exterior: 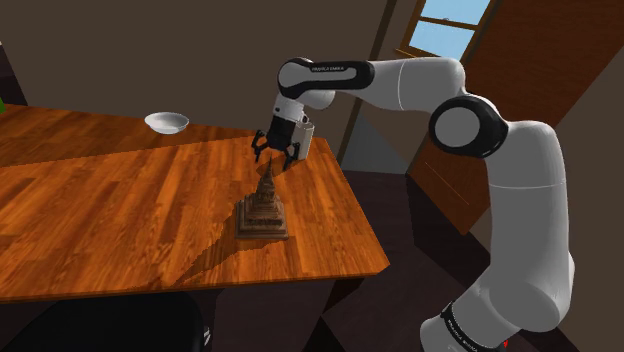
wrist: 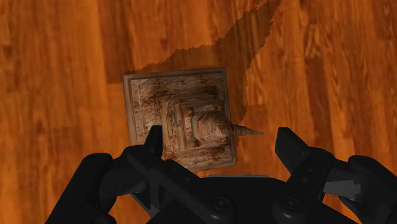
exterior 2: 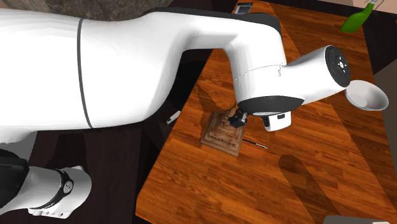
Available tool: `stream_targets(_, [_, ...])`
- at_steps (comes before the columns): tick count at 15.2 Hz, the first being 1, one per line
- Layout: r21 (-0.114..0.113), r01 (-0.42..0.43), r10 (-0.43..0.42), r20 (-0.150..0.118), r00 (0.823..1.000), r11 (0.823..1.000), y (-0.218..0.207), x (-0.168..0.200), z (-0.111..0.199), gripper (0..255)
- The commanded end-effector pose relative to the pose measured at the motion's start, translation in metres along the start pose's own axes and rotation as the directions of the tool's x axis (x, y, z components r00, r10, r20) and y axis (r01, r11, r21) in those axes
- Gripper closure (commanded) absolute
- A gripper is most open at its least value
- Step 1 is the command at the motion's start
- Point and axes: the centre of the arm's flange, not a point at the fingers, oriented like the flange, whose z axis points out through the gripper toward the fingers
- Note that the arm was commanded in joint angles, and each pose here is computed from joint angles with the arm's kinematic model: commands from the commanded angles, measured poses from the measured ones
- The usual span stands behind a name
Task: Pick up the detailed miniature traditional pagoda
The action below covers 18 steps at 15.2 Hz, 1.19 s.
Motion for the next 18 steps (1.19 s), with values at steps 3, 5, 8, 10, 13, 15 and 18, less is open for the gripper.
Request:
stream_targets(3, [0.002, -0.002, 0.002, 0.0, 1.0, 1.0, 0.002, 0.009, 0.018, 0])
stream_targets(5, [0.002, -0.002, 0.002, 0.0, 1.0, 1.0, 0.003, 0.012, 0.026, 0])
stream_targets(8, [0.002, -0.002, 0.002, 0.0, 1.0, 1.0, 0.003, 0.011, 0.026, 255])
stream_targets(10, [0.002, -0.002, 0.002, 0.0, 1.0, 1.0, 0.003, 0.011, 0.027, 255])
stream_targets(13, [0.002, -0.002, 0.002, 0.0, 1.0, 1.0, 0.003, 0.012, 0.027, 255])
stream_targets(15, [0.002, -0.002, 0.002, 0.0, 1.0, 1.0, 0.004, 0.012, 0.026, 255])
stream_targets(18, [0.002, -0.002, 0.002, 0.0, 1.0, 1.0, 0.001, 0.008, 0.016, 255])
